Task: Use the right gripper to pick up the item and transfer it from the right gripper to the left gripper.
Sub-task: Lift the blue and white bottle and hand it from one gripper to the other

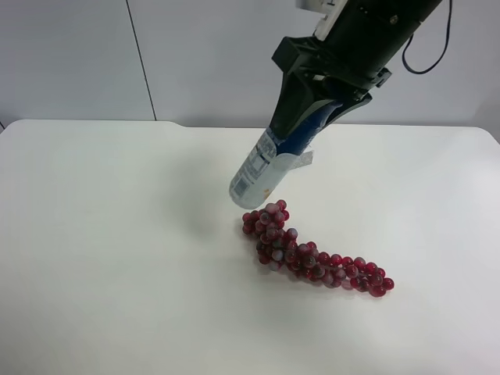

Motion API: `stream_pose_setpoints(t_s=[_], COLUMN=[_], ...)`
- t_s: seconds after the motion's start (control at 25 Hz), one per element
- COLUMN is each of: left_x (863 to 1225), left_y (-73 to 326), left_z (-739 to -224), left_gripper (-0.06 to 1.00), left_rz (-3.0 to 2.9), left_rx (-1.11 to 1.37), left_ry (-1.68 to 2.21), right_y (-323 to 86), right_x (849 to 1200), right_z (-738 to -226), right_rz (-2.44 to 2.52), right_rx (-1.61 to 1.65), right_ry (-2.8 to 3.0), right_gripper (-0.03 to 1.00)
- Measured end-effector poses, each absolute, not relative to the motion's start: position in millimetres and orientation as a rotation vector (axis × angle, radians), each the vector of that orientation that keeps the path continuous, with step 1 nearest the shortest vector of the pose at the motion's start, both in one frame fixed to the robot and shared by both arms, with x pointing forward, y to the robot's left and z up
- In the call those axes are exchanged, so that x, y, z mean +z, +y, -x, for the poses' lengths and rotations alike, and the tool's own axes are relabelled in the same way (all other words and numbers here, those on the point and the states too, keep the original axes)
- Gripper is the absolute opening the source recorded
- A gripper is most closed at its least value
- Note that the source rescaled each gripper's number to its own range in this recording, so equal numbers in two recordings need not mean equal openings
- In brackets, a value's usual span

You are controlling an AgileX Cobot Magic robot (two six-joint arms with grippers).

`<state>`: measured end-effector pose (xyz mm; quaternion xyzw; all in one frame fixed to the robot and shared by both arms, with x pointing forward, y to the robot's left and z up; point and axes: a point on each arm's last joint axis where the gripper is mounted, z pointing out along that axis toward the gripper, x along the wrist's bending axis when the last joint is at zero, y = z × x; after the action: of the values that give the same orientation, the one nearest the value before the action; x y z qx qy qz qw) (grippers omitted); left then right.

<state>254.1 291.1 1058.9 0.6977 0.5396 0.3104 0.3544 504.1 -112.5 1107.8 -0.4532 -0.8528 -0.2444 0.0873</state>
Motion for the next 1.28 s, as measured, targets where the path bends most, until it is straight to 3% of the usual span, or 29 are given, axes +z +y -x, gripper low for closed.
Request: stream_pose_setpoints(t_s=[0.64,1.28], left_x=[1081,1098], left_y=[259,186], left_z=[-301,-364], left_gripper=[1.00,1.00], left_rz=[-2.291,-2.443], left_rx=[0.542,0.438], left_ry=[0.858,0.559], right_y=[-64,-38], right_x=[1121,1128], right_z=[-475,-461], right_rz=[1.067,1.014], right_rx=[-0.951,-1.080], right_ry=[-2.418,-2.354], right_gripper=[0.01,0.01])
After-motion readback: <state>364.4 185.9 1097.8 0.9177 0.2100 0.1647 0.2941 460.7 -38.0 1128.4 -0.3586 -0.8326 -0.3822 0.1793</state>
